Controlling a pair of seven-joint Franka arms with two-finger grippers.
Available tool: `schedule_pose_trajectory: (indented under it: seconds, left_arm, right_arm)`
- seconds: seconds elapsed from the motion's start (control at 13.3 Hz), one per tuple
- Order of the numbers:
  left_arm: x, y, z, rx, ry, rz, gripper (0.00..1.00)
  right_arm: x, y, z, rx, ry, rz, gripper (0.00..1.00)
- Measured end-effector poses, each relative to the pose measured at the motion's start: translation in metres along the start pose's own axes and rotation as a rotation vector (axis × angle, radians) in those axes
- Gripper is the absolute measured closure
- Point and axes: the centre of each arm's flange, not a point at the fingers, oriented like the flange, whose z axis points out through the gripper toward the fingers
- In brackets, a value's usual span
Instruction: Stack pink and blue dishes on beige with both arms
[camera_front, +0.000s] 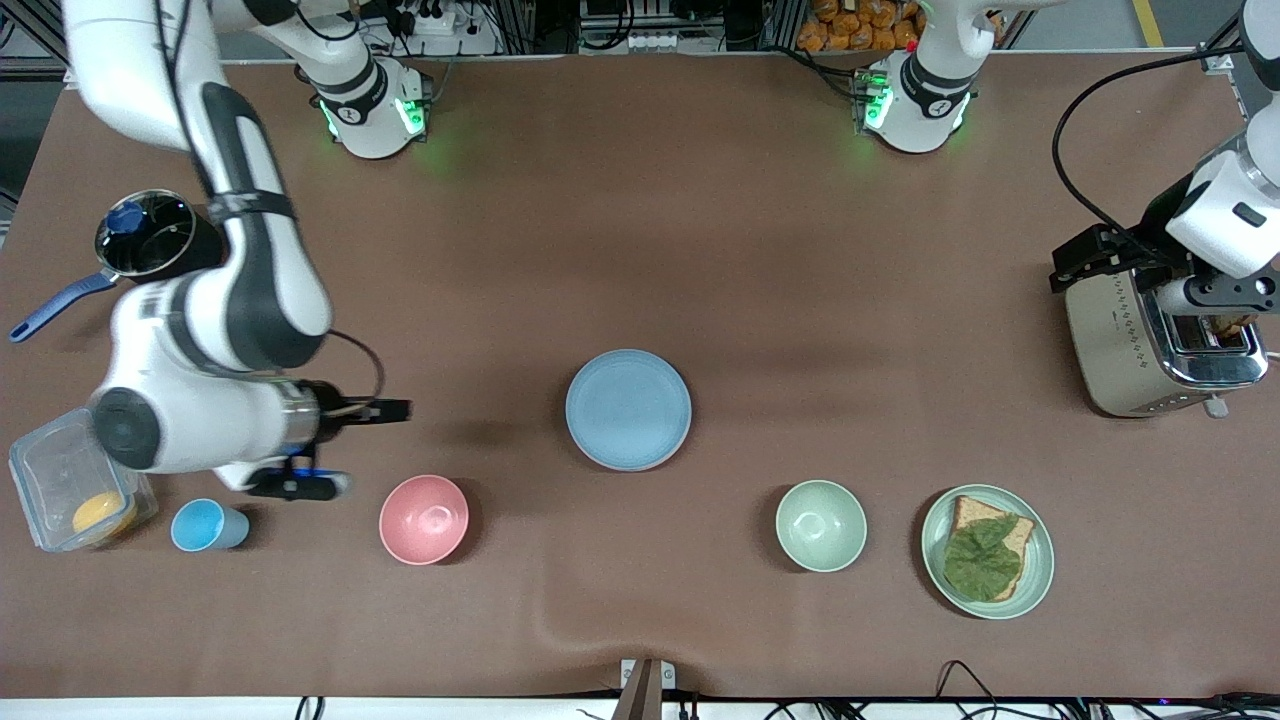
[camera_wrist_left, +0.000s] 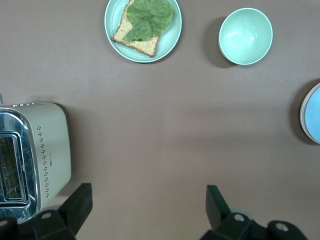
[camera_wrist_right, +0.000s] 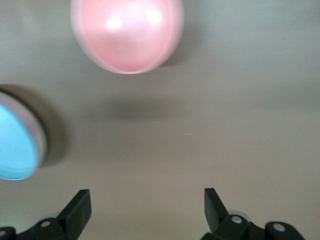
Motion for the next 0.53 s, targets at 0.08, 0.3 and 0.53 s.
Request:
schedule_pose_trajectory:
  seconds: [0.08, 0.3, 0.53]
  left_arm:
    - [0.000, -0.002, 0.000, 0.000, 0.000, -0.003, 0.00]
    - [0.000, -0.007, 0.001, 0.000, -0.002, -0.012, 0.00]
    - [0.000, -0.007, 0.001, 0.000, -0.003, -0.012, 0.00]
  right_arm:
    - [-0.003, 0.022, -0.013, -0.033, 0.008, 0.014, 0.00]
    - [-0.022, 0.047, -0.056, -0.108, 0.067, 0.033, 0.00]
    - [-0.064, 0.057, -0.108, -0.143, 0.148, 0.039, 0.00]
